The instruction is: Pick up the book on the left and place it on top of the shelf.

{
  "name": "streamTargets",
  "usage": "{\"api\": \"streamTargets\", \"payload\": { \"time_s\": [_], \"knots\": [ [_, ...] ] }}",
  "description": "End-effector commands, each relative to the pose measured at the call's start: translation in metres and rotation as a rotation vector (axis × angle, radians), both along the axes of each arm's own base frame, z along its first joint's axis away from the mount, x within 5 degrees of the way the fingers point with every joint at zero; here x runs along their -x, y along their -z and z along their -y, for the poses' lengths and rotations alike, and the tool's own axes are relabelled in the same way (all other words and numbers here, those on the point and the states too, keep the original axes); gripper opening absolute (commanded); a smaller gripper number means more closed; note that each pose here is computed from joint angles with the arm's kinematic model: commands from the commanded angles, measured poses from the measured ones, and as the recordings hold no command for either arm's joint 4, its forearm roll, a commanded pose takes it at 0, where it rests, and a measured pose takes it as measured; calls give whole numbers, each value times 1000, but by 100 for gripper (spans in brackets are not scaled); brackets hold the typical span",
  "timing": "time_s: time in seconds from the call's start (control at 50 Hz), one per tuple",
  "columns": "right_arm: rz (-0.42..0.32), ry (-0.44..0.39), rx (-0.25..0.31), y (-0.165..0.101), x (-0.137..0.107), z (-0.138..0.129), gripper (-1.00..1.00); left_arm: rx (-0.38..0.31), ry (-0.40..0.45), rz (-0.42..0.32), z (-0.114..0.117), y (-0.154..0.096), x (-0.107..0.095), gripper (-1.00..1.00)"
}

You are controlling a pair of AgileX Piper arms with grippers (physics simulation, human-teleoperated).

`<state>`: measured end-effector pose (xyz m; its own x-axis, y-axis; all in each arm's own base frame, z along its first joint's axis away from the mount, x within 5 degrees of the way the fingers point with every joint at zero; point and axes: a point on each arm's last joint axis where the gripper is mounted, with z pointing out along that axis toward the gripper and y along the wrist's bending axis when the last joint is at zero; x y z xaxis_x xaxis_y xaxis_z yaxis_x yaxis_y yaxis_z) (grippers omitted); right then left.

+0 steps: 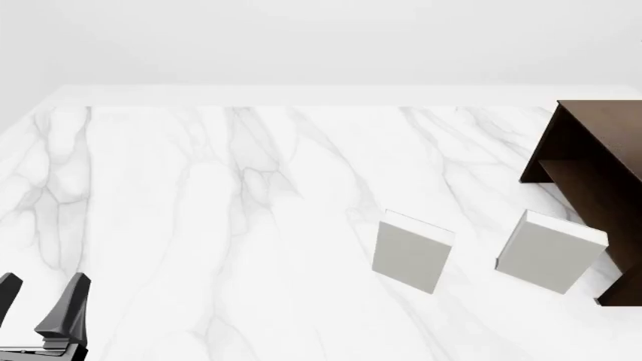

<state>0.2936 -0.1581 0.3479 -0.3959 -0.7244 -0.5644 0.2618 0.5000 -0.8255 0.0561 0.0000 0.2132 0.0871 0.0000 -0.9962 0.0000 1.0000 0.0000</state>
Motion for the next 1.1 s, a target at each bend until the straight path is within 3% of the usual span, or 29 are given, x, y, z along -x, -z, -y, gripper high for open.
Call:
{"api": "streamTargets", "payload": {
  "time_s": [0.02,0.7,1.1],
  "knots": [
    [32,3,11,-4,-9,6,-100,0,0,0,0,0,0,100],
    [12,21,-7,16,-29,25,-100,0,0,0,0,0,0,100],
    [-2,44,-32,30,-20,29,-100,0,0,0,0,0,0,100]
  ]
}}
